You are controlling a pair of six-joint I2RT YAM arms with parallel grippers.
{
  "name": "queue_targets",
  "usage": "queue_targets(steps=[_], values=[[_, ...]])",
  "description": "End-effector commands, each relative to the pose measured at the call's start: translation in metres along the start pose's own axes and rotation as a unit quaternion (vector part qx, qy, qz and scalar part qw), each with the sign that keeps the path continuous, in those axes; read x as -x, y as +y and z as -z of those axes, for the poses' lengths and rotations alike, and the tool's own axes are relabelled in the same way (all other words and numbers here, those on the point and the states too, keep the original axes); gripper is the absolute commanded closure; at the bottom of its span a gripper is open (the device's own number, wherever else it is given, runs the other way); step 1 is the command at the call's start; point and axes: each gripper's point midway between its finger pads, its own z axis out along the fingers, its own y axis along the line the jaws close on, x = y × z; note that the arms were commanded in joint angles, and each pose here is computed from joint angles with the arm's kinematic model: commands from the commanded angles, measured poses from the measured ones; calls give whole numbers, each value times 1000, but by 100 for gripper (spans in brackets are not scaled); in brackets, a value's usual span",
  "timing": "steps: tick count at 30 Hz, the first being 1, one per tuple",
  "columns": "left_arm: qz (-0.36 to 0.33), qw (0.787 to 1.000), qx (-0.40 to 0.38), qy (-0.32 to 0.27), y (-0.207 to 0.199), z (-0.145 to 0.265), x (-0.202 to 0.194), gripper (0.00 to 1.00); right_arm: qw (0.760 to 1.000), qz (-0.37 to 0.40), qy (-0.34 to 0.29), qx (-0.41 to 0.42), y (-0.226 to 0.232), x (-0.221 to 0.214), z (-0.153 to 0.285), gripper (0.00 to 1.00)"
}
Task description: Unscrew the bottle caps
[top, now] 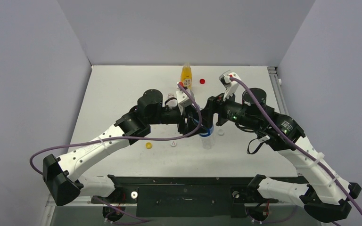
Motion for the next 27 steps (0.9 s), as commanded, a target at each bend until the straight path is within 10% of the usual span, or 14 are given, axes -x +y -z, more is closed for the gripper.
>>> queue_targets(steps=[1,14,16,18,27], values=[[-10,998,-69,-8,-29,12,23,93,997,63,22,44,15,-2,20,32],[-1,996,-90,2,-37,11,28,93,997,57,40,33,14,-18,-8,80],[-3,996,-88,5,-37,11,28,78,997,61,32,20,11,-17,-11,90],[-4,997,-74,7,-33,12,29,10,998,65,16,-6,3,-10,-10,100],[3,997,80,18,15,46,20,3,975,59,-111,-186,-74,34,23,100]])
